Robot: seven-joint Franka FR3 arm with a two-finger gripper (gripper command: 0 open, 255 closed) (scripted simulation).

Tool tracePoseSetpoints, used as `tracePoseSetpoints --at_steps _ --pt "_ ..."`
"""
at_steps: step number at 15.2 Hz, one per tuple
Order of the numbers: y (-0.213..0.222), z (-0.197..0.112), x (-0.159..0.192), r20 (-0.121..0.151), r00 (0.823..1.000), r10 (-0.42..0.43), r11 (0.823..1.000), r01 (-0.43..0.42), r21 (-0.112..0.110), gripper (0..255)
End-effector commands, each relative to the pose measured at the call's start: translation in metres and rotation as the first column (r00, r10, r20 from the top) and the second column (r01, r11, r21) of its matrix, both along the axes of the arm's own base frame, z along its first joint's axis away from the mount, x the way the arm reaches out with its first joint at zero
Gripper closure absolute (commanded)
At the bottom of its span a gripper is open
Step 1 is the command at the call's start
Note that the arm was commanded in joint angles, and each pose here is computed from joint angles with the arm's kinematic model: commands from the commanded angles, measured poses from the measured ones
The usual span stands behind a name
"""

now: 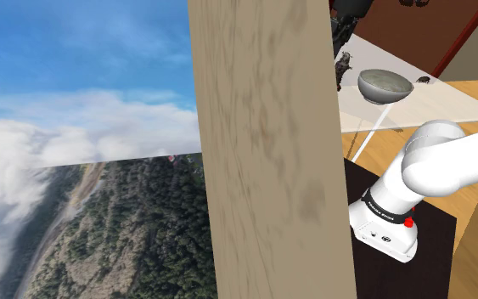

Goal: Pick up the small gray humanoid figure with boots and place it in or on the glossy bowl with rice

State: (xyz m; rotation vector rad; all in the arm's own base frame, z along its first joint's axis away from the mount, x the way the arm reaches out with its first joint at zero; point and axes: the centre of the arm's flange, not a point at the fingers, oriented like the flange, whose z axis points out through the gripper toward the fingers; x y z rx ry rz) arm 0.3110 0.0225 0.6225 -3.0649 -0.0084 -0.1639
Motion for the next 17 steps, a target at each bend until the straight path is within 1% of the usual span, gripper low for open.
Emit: tracePoseSetpoints --at_steps 1,5,9,13,17 --pt "0.0 0.0 0.0 0.0 1.0 0.0 1.0 0.0 0.0 0" --pt "-0.055 -0.009 -0.014 0.031 0.996 0.081 0.997 -0.082 0.016 0" --pt "-0.111 -0.019 -0.024 0.064 0.985 0.161 0.986 -0.164 0.03 0" --pt "-0.168 -0.031 -0.029 0.097 0.966 0.24 0.969 -0.245 0.04 0" --pt "-0.224 -0.043 -0.028 0.131 0.94 0.316 0.945 -0.324 0.048 0"
